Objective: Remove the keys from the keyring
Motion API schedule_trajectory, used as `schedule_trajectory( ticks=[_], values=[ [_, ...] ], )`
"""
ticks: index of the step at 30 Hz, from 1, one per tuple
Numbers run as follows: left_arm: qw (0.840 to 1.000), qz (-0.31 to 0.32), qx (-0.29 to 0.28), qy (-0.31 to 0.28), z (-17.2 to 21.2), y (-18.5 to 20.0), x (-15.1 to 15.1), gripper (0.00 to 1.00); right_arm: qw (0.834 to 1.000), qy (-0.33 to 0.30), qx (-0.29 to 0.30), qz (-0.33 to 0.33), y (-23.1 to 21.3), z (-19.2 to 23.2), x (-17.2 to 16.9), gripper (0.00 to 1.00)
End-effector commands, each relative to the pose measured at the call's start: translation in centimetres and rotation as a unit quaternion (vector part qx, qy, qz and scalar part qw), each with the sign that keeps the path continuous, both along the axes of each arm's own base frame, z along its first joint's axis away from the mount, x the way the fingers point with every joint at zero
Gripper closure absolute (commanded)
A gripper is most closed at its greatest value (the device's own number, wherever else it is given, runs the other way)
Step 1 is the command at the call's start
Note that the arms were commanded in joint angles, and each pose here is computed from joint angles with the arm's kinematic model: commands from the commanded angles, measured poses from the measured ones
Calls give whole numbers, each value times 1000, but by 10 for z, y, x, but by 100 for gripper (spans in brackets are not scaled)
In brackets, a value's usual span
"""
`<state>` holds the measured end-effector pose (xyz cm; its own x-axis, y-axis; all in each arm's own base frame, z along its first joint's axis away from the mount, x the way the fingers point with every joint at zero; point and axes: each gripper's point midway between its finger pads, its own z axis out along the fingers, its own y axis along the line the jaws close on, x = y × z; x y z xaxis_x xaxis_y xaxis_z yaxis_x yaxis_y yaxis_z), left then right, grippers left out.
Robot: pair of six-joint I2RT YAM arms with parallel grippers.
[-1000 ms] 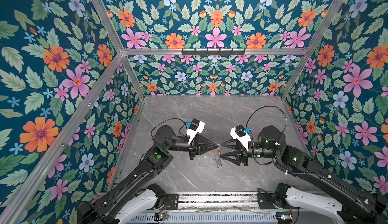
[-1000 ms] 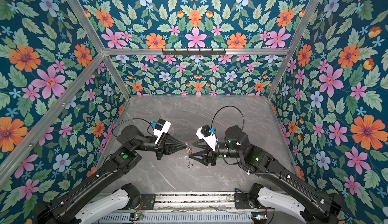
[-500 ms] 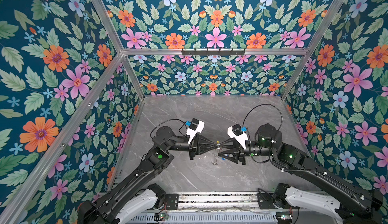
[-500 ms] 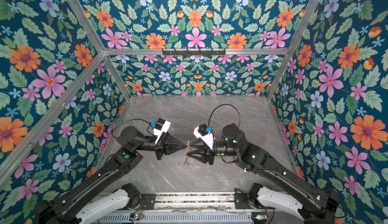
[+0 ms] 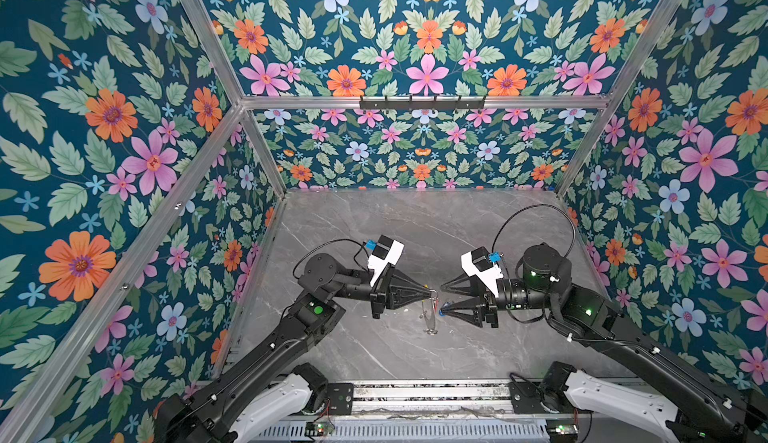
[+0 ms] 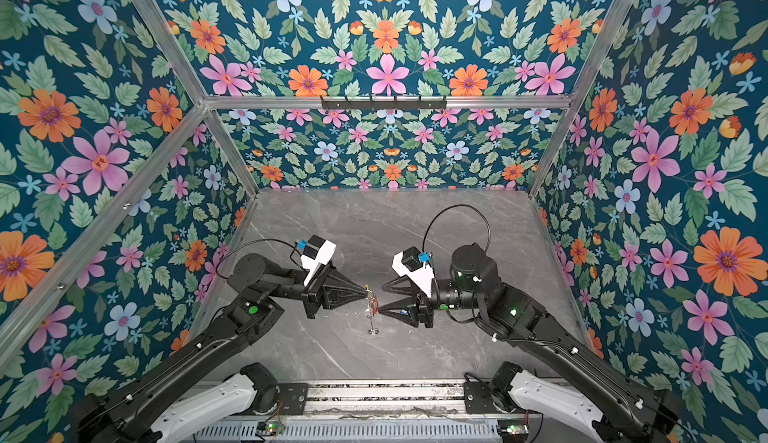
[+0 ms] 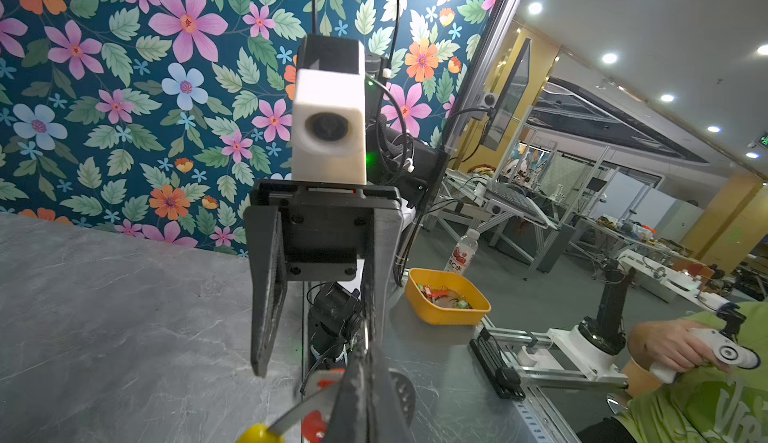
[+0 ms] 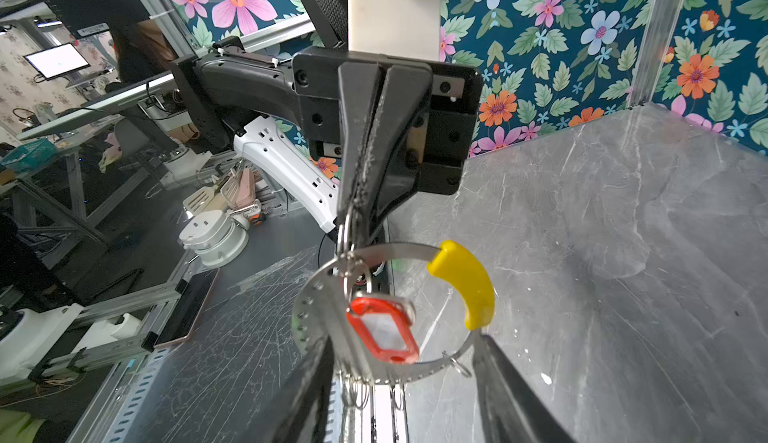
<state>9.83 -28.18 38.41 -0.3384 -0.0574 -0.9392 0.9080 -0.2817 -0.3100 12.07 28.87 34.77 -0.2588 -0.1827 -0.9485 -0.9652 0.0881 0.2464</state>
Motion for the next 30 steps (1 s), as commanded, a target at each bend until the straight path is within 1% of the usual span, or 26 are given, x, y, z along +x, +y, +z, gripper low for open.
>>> schedule_trajectory(
  ticks=[1, 7, 13, 18, 21, 25, 27, 30],
  values=[
    [1000, -15, -21, -15, 11, 4, -7, 100, 1000, 3, 4, 24, 2, 2, -6, 47],
    [1000, -15, -22, -14, 10, 3, -6, 100, 997, 24, 9, 66, 13, 5, -11, 58],
    [1000, -10, -24, -13, 11, 3, -5, 100, 995, 29, 22, 95, 16, 12, -19, 73],
    [1000, 3, -28, -10, 12, 3, -1, 100, 993, 31, 21, 110, 20, 13, -25, 83],
    [999, 17, -32, -11, 14, 3, 2, 100, 993, 31, 22, 108, 20, 13, -26, 91],
    [999, 38, -37, -12, 16, 3, 8, 100, 995, 28, 20, 95, 20, 13, -22, 98],
    [998, 48, -40, -13, 17, 3, 10, 100, 996, 27, 18, 82, 20, 12, -19, 100],
    [997, 68, -45, -12, 17, 4, 15, 100, 998, 26, 14, 61, 19, 11, -13, 100]
  ],
)
